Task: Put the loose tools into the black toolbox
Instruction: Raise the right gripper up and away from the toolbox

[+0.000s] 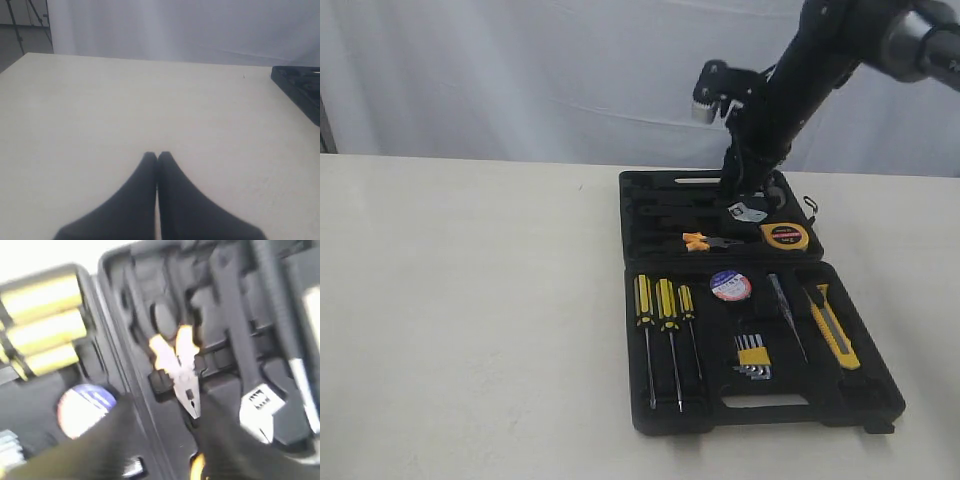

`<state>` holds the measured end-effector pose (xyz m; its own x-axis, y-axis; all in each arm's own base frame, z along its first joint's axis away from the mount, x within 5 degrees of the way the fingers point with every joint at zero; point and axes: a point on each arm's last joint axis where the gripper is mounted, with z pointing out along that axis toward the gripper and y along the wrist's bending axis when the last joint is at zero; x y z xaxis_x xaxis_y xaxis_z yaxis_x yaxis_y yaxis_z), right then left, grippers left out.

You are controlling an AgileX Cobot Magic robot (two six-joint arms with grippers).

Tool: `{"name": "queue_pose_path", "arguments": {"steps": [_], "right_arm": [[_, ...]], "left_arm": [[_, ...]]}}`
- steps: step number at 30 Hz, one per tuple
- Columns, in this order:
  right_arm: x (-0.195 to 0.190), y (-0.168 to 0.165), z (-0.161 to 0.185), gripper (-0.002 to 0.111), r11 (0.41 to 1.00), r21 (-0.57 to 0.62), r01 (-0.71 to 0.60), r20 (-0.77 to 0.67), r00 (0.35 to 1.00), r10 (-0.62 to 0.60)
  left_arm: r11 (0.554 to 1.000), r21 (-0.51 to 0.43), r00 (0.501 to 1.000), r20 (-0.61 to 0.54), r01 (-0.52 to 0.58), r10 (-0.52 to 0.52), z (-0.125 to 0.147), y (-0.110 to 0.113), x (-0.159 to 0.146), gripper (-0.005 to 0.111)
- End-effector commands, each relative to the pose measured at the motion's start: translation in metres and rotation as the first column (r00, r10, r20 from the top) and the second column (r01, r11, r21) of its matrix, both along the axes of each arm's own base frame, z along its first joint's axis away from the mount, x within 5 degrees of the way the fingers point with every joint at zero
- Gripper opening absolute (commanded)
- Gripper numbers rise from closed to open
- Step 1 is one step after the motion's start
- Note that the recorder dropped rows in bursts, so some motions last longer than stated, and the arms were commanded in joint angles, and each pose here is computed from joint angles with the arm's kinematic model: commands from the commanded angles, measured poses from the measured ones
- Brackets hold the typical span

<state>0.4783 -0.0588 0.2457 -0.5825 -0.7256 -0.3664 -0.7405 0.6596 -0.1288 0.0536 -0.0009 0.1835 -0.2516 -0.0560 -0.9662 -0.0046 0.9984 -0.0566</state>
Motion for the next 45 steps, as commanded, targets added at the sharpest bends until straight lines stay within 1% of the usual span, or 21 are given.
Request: {"name": "queue_pose_path", "arguments": {"steps": [1, 3, 5, 6, 7, 8, 11, 12, 15, 20, 25, 35, 40, 45], "right_arm": [[-0.018, -0.013, 0.05, 0.011, 0.979, 0.076, 0.187, 0.057, 0.98, -0.192], [-0.027, -0.015, 0.07, -0.001, 0.963, 0.093, 0.252, 0.081, 0.962, -0.26], [-0.038, -0.016, 0.093, 0.0, 0.939, 0.129, 0.319, 0.108, 0.937, -0.333], [-0.05, -0.015, 0.116, 0.0, 0.921, 0.159, 0.355, 0.139, 0.916, -0.377], [-0.058, -0.014, 0.126, 0.0, 0.91, 0.175, 0.375, 0.151, 0.903, -0.402], [-0.07, -0.011, 0.143, 0.0, 0.883, 0.214, 0.418, 0.158, 0.877, -0.453], [-0.094, -0.005, 0.168, 0.0, 0.82, 0.287, 0.496, 0.152, 0.821, -0.55], [-0.103, -0.003, 0.177, 0.0, 0.81, 0.305, 0.502, 0.163, 0.81, -0.563], [-0.132, 0.003, 0.209, 0.0, 0.814, 0.331, 0.477, 0.24, 0.792, -0.561], [-0.165, 0.011, 0.242, 0.0, 0.822, 0.357, 0.444, 0.327, 0.765, -0.555], [-0.183, 0.016, 0.257, 0.0, 0.825, 0.374, 0.423, 0.367, 0.75, -0.55], [-0.197, 0.021, 0.268, 0.0, 0.827, 0.398, 0.398, 0.392, 0.741, -0.545], [-0.226, 0.026, 0.285, 0.0, 0.836, 0.39, 0.386, 0.454, 0.709, -0.539], [-0.257, 0.049, 0.278, 0.0, 0.86, 0.388, 0.333, 0.442, 0.752, -0.49]], "left_arm": [[1.0, -0.005, 1.0, 0.001, 0.006, -0.006, -0.001, 0.0, 0.0, 0.0], [1.0, -0.005, 1.0, 0.001, 0.006, -0.006, -0.001, 0.0, 0.0, 0.0], [1.0, -0.005, 1.0, 0.001, 0.006, -0.006, -0.001, 0.0, 0.0, 0.0], [1.0, -0.005, 1.0, 0.001, 0.006, -0.006, -0.001, 0.0, 0.0, 0.0], [1.0, -0.005, 1.0, 0.001, 0.006, -0.006, -0.001, 0.0, 0.0, 0.0], [1.0, -0.005, 1.0, 0.001, 0.006, -0.006, -0.001, 0.0, 0.0, 0.0], [1.0, -0.005, 1.0, 0.001, 0.006, -0.006, -0.001, 0.0, 0.0, 0.0], [1.0, -0.005, 1.0, 0.001, 0.006, -0.006, -0.001, 0.0, 0.0, 0.0], [1.0, -0.005, 1.0, 0.001, 0.006, -0.006, -0.001, 0.0, 0.0, 0.0], [1.0, -0.005, 1.0, 0.001, 0.006, -0.006, -0.001, 0.0, 0.0, 0.0], [1.0, -0.005, 1.0, 0.001, 0.006, -0.006, -0.001, 0.0, 0.0, 0.0], [1.0, 0.002, 1.0, 0.001, 0.006, -0.006, -0.001, 0.0, 0.0, 0.0], [1.0, 0.002, 1.0, 0.001, 0.006, -0.006, -0.001, 0.0, 0.0, 0.0], [1.0, 0.002, 1.0, 0.001, 0.006, -0.006, -0.001, 0.0, 0.0, 0.0]]}}
